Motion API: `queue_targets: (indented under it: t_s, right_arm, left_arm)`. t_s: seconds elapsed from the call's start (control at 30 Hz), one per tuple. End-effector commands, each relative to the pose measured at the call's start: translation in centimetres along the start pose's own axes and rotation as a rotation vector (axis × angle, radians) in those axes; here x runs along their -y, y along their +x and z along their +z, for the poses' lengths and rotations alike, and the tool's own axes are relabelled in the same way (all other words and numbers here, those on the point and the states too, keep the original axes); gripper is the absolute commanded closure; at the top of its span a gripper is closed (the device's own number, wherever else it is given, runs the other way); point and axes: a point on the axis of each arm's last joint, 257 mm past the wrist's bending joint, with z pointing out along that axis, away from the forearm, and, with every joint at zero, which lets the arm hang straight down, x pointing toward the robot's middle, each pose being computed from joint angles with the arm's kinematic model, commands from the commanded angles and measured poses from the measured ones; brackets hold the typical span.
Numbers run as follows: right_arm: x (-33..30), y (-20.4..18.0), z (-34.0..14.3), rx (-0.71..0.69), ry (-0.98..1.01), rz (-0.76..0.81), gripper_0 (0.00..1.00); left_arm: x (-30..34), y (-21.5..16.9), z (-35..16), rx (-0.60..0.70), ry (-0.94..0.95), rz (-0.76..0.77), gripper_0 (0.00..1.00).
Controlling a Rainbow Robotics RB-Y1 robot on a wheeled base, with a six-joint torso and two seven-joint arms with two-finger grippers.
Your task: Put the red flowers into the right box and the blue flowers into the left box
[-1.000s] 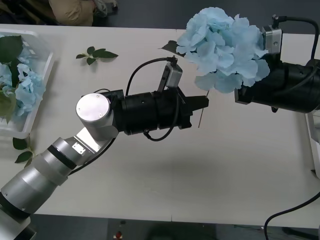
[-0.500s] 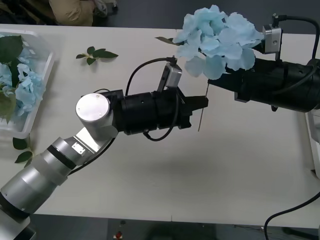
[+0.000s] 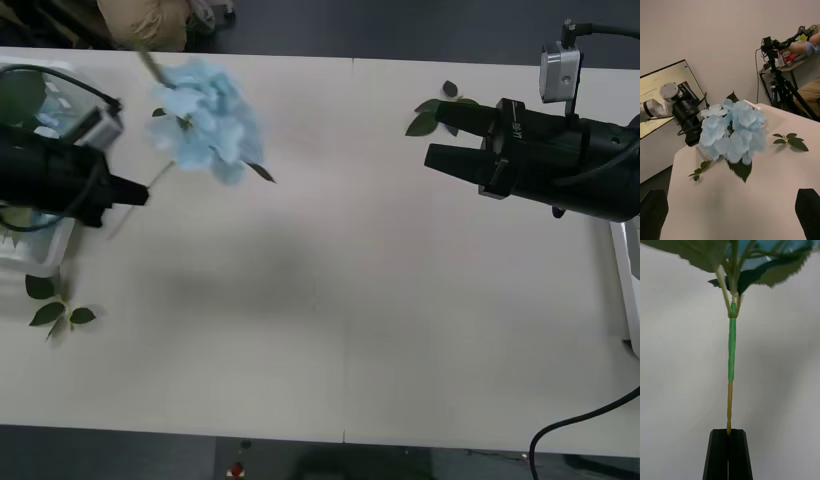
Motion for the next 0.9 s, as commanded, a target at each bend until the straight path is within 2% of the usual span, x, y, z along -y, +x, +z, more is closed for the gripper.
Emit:
queue_targets:
  t_s: [0.03,0.13,0.3,0.47,0.6,0.63,0.67,0.73,0.9]
  right_arm:
    - [0.6,-1.0,-0.6,-0.058,0.016,-0.092,0.0]
    - [1.3,0.7,-1.9,-0.169,0.031,-0.105,0.0]
    - [1.5,3.2,-3.7,-0.309,0.03,-0.113,0.0]
    - [1.2,5.2,-4.8,-0.404,0.01,-0.135,0.0]
    - [1.0,6.7,-5.7,-0.465,-0.012,-0.156,0.0]
    - [1.0,7.1,-5.9,-0.48,-0.017,-0.162,0.0]
    - [0.9,7.5,-6.2,-0.499,-0.022,-0.171,0.0]
    - [1.0,8.1,-6.5,-0.527,-0.027,-0.187,0.0]
    - [0.4,8.8,-6.6,-0.546,-0.059,-0.207,0.0]
  left_arm:
    - [-6.1,2.9,-11.8,-0.198,-0.204,0.02,1.0]
    - [-9.9,5.8,-20.2,-0.373,-0.399,0.021,1.0]
    - [-14.0,9.8,-27.5,-0.609,-0.632,0.013,1.0]
    - [-15.0,14.0,-29.4,-0.848,-0.692,0.031,1.0]
    - [-15.1,16.4,-28.7,-0.965,-0.686,0.046,0.99]
    - [-15.1,16.9,-28.5,-0.972,-0.685,0.042,0.82]
    - [-15.4,17.0,-28.5,-0.965,-0.693,0.042,0.36]
    - [-16.0,17.4,-28.4,-0.95,-0.707,0.037,0.0]
    - [-15.5,16.5,-27.6,-0.882,-0.662,0.041,0.0]
